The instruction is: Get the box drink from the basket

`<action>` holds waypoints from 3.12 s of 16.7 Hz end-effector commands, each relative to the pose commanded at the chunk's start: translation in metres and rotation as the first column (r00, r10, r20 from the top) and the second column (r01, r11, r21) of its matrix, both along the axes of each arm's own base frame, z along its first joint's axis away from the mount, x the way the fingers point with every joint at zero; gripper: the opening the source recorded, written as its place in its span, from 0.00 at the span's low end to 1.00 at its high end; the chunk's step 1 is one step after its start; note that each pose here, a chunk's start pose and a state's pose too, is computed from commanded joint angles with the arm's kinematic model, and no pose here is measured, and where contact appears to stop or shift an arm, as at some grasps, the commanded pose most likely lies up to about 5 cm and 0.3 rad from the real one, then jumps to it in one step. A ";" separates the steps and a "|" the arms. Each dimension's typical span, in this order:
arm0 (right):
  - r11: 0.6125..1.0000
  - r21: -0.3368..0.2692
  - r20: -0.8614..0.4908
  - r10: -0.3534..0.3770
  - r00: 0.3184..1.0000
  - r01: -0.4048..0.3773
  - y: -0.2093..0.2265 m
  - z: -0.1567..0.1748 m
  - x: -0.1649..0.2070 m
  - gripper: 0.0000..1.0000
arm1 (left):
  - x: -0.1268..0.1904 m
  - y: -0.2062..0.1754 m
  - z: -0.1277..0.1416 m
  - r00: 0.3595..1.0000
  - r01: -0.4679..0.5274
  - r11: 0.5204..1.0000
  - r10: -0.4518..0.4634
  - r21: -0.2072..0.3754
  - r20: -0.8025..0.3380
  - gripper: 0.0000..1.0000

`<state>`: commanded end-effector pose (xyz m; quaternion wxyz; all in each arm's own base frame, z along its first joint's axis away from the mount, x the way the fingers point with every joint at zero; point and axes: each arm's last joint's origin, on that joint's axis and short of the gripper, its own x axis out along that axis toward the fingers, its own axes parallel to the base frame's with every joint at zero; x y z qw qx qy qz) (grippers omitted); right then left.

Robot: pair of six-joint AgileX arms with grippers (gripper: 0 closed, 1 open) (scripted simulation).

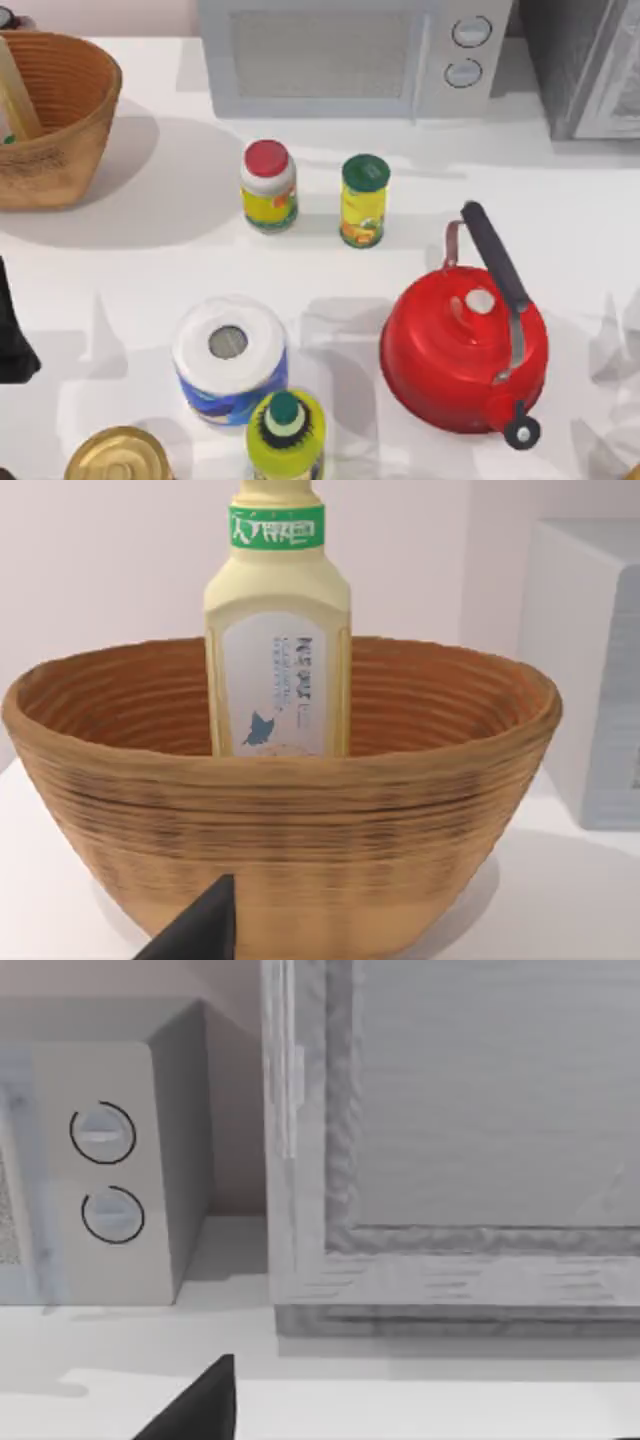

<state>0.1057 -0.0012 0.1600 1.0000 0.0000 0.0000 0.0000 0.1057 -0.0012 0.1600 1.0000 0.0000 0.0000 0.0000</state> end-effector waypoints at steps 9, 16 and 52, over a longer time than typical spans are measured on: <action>1.000 0.000 0.000 0.000 1.000 0.000 0.000 0.000 0.000 1.00 | 0.018 0.002 0.024 1.000 0.009 1.000 -0.009 -0.009 -0.010 1.00; 1.000 0.000 0.000 0.000 1.000 0.000 0.000 0.000 0.000 1.00 | 0.087 0.012 0.054 1.000 0.015 1.000 -0.015 -0.011 -0.007 1.00; 1.000 0.000 0.000 0.000 1.000 0.000 0.000 0.000 0.000 1.00 | 0.276 0.052 -0.033 1.000 0.013 1.000 -0.013 -0.005 -0.007 1.00</action>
